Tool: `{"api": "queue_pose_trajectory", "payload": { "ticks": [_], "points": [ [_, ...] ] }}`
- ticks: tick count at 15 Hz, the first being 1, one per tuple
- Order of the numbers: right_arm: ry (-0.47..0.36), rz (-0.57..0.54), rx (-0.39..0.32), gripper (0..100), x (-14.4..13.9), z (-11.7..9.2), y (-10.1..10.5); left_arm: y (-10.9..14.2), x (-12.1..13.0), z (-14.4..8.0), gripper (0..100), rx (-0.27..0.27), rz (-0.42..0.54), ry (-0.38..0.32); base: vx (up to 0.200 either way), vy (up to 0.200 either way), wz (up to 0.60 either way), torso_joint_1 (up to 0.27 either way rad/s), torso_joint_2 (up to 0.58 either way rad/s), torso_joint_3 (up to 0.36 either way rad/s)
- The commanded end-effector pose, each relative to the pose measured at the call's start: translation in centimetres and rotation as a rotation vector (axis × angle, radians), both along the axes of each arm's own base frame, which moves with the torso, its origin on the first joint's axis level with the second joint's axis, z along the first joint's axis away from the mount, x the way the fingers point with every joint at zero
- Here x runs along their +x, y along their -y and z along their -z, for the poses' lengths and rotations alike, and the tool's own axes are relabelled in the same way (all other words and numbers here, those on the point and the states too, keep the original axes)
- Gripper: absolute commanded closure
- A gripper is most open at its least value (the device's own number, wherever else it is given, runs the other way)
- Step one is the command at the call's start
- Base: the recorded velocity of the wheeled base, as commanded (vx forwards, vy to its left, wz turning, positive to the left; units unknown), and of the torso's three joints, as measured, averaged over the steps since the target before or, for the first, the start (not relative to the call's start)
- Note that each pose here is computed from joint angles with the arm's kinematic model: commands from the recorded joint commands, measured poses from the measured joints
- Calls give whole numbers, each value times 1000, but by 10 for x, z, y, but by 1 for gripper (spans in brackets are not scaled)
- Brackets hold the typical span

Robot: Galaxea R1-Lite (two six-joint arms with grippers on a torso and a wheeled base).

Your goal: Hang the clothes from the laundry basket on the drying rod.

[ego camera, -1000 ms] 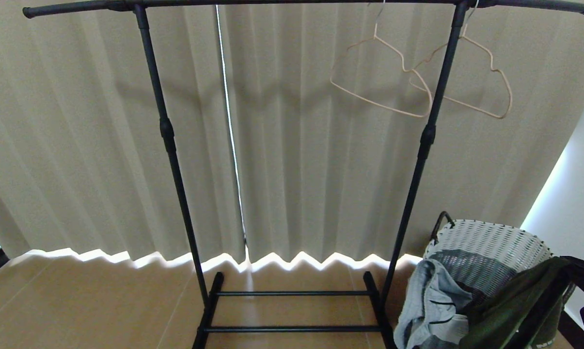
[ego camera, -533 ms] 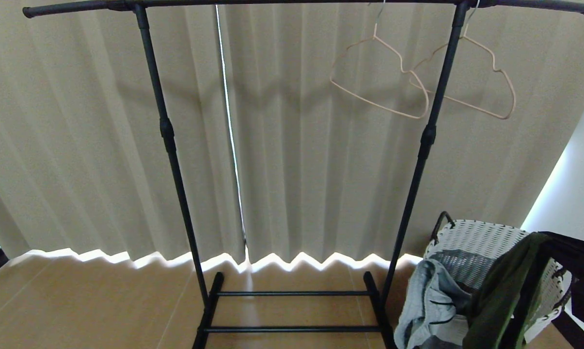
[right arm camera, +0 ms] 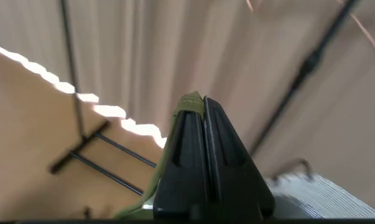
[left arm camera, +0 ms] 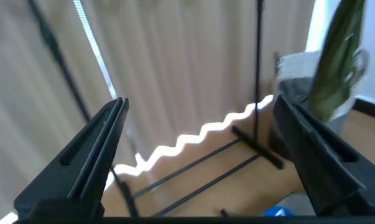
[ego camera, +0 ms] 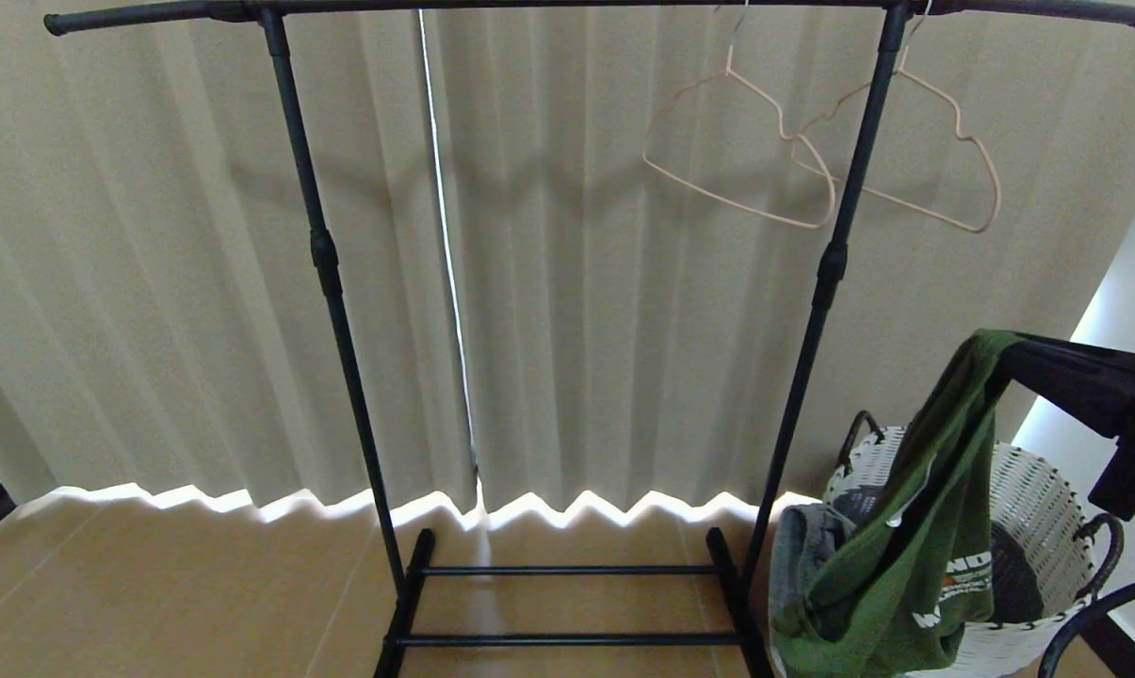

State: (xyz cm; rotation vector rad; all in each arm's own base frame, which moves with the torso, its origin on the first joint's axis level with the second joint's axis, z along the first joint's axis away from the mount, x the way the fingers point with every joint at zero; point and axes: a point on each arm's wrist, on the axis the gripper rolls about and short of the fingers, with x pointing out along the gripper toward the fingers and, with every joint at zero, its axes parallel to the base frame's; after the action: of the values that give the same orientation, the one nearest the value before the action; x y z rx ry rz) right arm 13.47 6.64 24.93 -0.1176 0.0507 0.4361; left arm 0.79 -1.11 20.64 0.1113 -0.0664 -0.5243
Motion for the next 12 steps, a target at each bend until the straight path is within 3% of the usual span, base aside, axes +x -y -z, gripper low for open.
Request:
{"api": "queue_pose_trajectory", "payload": {
  "ticks": [1,3,5,9,10,12],
  "points": [
    [19,-17,22,100,5,-11,-4,13,63,-44,0,-4,177,-128,0,0,0,0,0,0],
    [41,-27,33,100,5,-18,-4,31,79,-43,0,22,284,-192,0,0,0,0,0,0],
    [45,-54,38,100,4,-20,-5,73,100,-40,0,82,331,-254,0,0,0,0,0,0],
    [57,-123,47,100,-1,-24,-13,173,122,-34,0,86,341,-293,0,0,0,0,0,0],
    [57,-125,47,100,-1,-24,-13,179,123,-34,0,85,346,-302,0,0,0,0,0,0],
    [69,-128,54,100,-1,-28,-14,219,130,-28,0,95,397,-349,0,0,0,0,0,0]
  ]
}}
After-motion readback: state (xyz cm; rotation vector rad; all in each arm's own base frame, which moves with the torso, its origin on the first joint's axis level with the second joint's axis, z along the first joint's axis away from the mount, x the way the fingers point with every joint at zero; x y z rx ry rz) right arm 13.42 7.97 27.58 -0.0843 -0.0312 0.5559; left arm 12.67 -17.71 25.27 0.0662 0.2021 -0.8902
